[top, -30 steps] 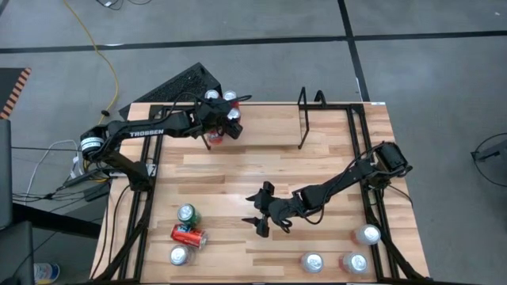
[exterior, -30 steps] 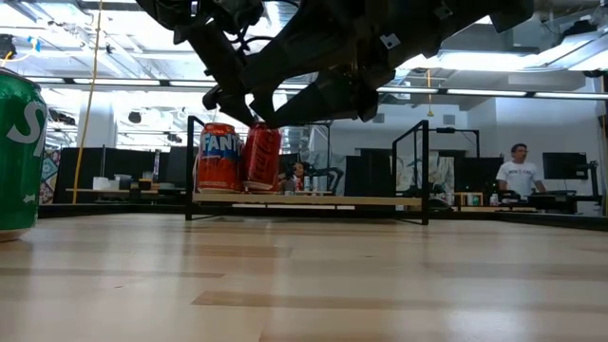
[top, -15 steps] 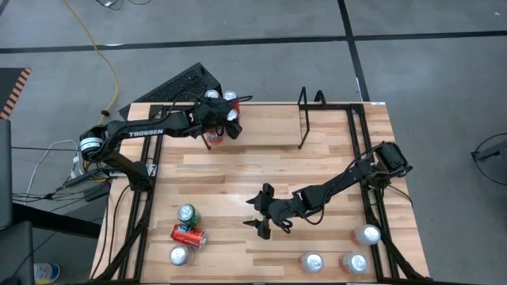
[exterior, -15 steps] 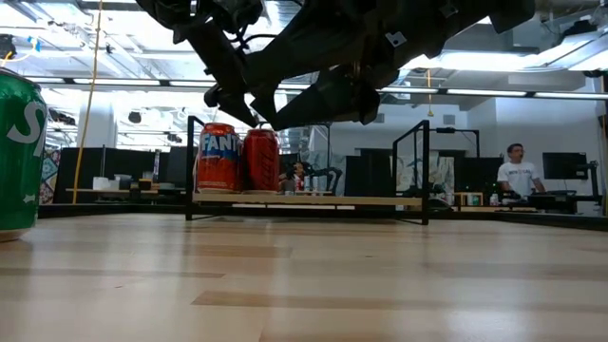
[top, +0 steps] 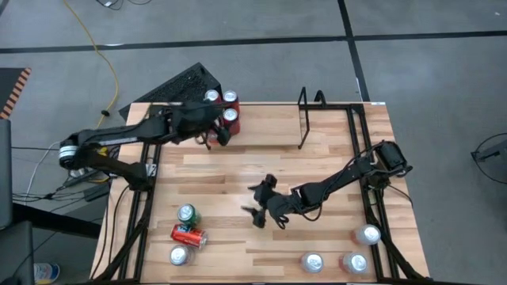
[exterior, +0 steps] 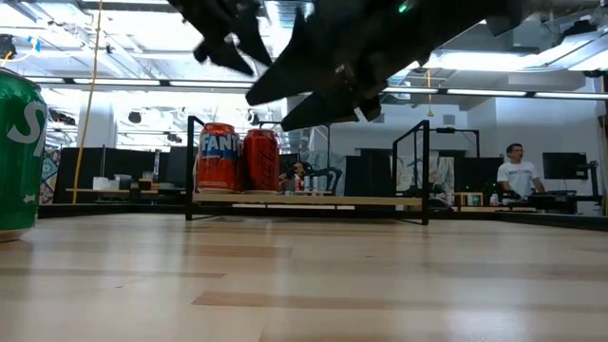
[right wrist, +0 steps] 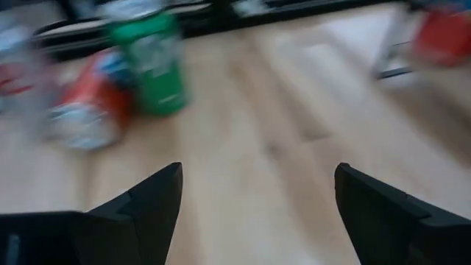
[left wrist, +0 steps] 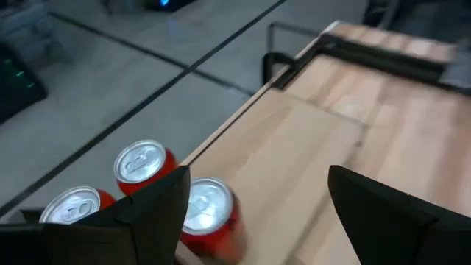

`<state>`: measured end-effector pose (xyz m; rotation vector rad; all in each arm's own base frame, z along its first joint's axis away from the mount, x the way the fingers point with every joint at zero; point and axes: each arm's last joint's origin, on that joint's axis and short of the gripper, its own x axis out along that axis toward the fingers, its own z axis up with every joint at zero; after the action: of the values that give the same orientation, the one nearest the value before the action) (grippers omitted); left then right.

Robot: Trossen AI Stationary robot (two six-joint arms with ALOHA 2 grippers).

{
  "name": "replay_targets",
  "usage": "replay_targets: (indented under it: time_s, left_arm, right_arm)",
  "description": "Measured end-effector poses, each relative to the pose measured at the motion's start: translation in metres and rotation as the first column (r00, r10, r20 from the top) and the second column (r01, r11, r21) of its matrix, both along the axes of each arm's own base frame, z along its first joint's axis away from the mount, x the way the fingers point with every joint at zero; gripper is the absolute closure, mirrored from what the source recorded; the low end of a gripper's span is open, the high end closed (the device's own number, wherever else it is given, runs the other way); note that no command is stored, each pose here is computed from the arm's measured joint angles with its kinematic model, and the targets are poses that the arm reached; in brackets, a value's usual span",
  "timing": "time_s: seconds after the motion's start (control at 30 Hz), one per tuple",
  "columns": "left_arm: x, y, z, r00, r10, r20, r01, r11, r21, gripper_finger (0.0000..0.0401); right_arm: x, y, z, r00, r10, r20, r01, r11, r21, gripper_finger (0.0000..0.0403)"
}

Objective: Place canned beverage on shelf
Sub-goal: Put the pink white soda can on the shelf

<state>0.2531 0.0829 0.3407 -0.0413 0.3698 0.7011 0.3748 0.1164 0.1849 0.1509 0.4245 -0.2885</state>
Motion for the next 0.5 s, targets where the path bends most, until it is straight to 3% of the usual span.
replay_targets:
  time_s: [0.23, 0.37, 0.5]
  left_arm:
    - [-0.041, -0.041, 0.031, 0.988, -0.116, 0.097, 0.118, 0.993, -0.01, 0.0094]
    - [-0.065, -0.066, 0.036, 0.972, -0.226, 0.062, 0.228, 0.973, -0.026, 0.0094]
    - [-0.083, -0.089, 0.034, 0.934, -0.355, 0.035, 0.357, 0.93, -0.092, 0.0094]
  right_arm:
    - [0.015, -0.042, 0.01, 0.989, -0.143, 0.034, 0.144, 0.989, -0.018, 0.0128]
    - [0.019, -0.057, 0.011, 0.995, -0.098, 0.02, 0.098, 0.995, 0.022, 0.015]
    - [0.02, -0.055, 0.018, 0.999, 0.01, 0.031, -0.012, 0.998, 0.055, 0.0159]
